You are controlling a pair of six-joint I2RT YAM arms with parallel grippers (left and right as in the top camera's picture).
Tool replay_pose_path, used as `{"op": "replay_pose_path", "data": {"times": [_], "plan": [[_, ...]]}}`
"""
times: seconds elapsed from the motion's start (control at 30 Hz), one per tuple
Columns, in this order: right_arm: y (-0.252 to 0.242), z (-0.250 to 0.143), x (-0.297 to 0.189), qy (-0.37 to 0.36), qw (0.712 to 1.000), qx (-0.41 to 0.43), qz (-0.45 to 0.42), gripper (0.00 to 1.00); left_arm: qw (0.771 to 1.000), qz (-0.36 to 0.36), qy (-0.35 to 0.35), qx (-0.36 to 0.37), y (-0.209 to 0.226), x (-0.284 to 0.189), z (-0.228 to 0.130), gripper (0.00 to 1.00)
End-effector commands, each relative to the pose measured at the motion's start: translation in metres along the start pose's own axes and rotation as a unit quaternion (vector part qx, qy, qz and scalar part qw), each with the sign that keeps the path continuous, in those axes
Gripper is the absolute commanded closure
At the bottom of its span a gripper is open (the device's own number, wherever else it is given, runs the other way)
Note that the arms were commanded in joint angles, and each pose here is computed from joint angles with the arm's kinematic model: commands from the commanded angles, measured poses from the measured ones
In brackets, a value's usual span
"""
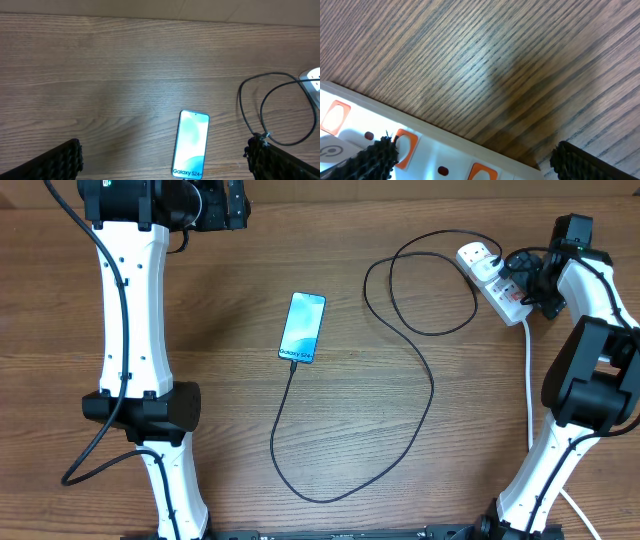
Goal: Plug charger to phone and switch on socket
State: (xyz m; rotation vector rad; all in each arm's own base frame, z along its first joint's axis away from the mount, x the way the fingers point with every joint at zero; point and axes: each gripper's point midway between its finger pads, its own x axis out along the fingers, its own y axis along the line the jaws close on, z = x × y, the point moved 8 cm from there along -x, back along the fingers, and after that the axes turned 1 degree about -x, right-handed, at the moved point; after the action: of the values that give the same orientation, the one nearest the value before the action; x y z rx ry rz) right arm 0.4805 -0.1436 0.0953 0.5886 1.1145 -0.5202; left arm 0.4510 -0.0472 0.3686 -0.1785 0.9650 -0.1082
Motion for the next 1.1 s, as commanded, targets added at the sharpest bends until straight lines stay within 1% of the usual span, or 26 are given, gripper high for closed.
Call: {"op": "replay_pose_path", "data": {"times": [0.0, 0.63, 0.73, 0.83, 0.93, 1.07], "plan": [[0.016, -0.017, 0.007, 0.028, 0.999, -0.028, 0.009, 0.00, 1.000, 0.003, -0.001, -0.002, -0.002, 0.000, 0.000, 0.00], [0.012, -0.027, 0.013, 0.045, 0.999, -0.030, 0.001, 0.00, 1.000, 0.003, -0.001, -0.002, -0.002, 0.000, 0.000, 0.00], [0.013, -0.026, 0.006, 0.052, 0.998, -0.030, -0.002, 0.00, 1.000, 0.003, -0.001, -0.002, -0.002, 0.000, 0.000, 0.00], [0.012, -0.017, -0.017, 0.049, 0.999, -0.024, -0.003, 0.00, 1.000, 0.003, -0.001, -0.002, -0.002, 0.000, 0.000, 0.00], [0.011, -0.005, -0.058, 0.025, 1.000, -0.018, 0.006, 0.00, 1.000, 0.003, -0.001, -0.002, -0.002, 0.000, 0.000, 0.00], [0.008, 0.003, -0.137, -0.025, 0.999, -0.011, 0.028, 0.00, 1.000, 0.003, -0.001, -0.002, -0.002, 0.000, 0.000, 0.00]]}}
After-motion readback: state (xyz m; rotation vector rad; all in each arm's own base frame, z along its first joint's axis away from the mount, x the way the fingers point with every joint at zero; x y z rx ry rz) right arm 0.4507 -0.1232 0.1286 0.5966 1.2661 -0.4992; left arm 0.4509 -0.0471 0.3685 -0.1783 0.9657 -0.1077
